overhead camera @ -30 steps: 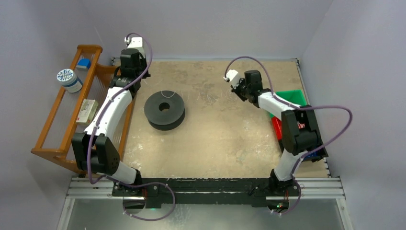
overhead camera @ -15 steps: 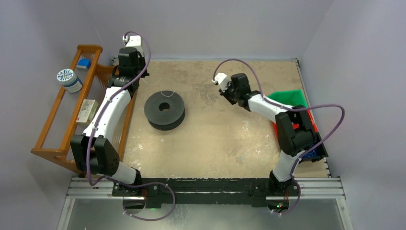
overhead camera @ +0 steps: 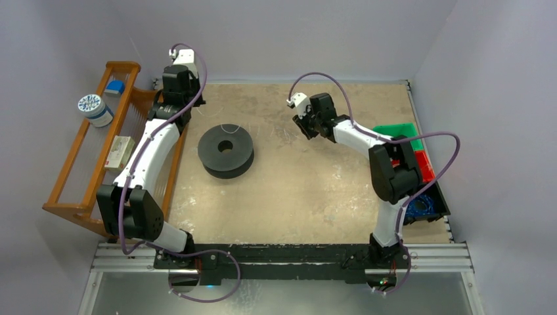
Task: Wrap the cables
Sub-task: Adjust the cable at the center of the board.
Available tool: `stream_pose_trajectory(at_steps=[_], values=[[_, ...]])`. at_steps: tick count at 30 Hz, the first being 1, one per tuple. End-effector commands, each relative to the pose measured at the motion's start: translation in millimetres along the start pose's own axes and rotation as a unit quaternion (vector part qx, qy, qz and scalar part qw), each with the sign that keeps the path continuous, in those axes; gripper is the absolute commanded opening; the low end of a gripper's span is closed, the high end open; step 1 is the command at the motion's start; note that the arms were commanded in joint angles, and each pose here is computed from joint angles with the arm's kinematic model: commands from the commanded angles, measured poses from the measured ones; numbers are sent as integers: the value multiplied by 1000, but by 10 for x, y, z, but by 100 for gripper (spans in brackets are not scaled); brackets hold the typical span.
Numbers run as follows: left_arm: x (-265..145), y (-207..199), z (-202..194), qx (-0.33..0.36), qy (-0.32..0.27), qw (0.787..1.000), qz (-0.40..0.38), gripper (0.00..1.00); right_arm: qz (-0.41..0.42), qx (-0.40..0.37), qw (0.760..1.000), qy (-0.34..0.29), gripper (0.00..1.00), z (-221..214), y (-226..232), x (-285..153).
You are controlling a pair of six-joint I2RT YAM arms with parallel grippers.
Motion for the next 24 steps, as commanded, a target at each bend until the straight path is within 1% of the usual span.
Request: stream_pose_trajectory(at_steps=[1, 3, 7, 11, 17, 19, 21, 22, 23, 24], values=[[-71, 5, 109, -7, -23, 1000, -7, 0, 61, 62, 996, -25, 38, 318, 161, -87], [-69, 4, 105, -8, -23, 1000, -7, 0, 61, 71, 995, -35, 42, 409, 148, -95], [-67, 2, 105, -8, -23, 1000, -7, 0, 23, 99, 994, -31, 47, 438, 52, 3], [-65, 2, 103, -8, -22, 1000, -7, 0, -21, 105, 994, -23, 48, 376, -52, 76], [-46, -6, 92, -9, -21, 1000, -8, 0, -24, 107, 994, -2, 48, 245, -40, 174], [-41, -10, 88, -10, -20, 1000, -9, 0, -20, 107, 994, 5, 44, 209, -18, 221], [-41, -8, 87, -10, -20, 1000, -8, 0, -17, 112, 993, 11, 38, 186, -5, 263], [-40, -6, 76, -10, -19, 1000, -8, 0, -15, 115, 993, 12, 33, 184, -3, 278], [-37, -6, 73, -9, -18, 1000, -7, 0, -13, 116, 993, 12, 27, 188, -1, 291], [-38, 0, 73, -9, -19, 1000, -6, 0, -10, 118, 993, 14, 18, 193, 9, 299]])
Point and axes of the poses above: each gripper's point midway between its finger pads, its own x axis out along the fingers, its own y axis along the line the jaws close on, z = x × y, the point moved 4 cm from there along -x, back along the fingers, and after that the axes turned 5 degrees about x, right-handed, at the moved point
